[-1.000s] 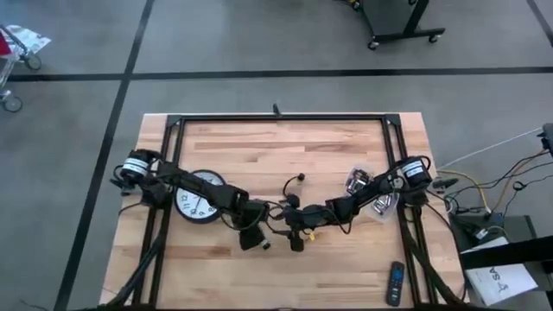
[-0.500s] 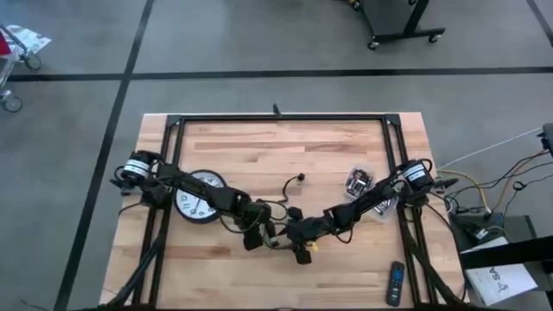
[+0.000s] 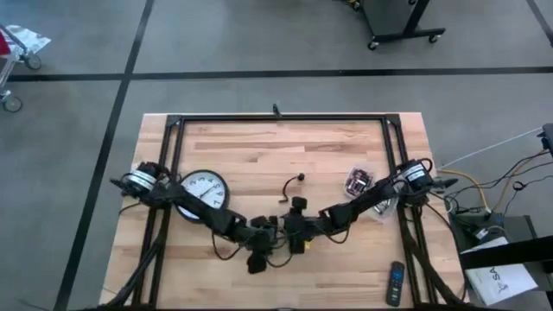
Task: Insert battery
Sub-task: Remove the white battery holder
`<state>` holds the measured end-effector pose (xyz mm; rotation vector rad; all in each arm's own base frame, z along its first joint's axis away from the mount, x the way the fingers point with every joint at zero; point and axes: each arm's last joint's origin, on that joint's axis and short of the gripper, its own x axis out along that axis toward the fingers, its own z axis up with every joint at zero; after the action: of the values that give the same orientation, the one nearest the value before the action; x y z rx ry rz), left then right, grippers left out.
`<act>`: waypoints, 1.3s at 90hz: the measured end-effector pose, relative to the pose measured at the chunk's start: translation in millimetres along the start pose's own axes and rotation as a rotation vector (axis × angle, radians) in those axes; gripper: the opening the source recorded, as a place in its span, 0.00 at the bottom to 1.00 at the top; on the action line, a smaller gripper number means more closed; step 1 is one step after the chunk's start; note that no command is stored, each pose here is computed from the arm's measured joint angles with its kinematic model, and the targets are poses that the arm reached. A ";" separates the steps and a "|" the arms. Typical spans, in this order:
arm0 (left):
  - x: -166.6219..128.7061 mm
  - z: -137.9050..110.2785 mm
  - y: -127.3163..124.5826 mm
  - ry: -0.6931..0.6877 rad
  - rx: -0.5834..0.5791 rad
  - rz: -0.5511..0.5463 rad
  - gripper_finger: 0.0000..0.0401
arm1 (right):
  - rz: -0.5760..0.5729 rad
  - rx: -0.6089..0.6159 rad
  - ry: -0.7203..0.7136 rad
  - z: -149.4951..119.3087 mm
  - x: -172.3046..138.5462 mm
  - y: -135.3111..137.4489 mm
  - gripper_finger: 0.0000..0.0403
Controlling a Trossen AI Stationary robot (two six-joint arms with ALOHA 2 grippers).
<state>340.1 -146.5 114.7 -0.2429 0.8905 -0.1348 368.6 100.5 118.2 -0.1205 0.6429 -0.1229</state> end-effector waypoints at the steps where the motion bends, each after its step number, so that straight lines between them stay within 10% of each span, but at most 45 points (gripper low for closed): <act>1: 0.7 0.2 0.0 -0.006 0.006 0.001 0.11 | -0.001 -0.001 -0.001 0.8 0.5 -1.2 0.49; 59: -40.6 15.0 -19.1 -0.122 0.118 0.076 0.10 | -0.003 -0.072 0.169 20.5 -13.5 -4.7 0.49; 117: -1.8 8.3 3.7 -0.232 0.208 0.401 0.10 | -0.110 -0.239 0.127 18.3 9.0 -34.9 0.49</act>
<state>345.6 -141.3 120.1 0.1152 0.6727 0.1707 384.1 66.1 132.7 -0.3810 0.7772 -0.1602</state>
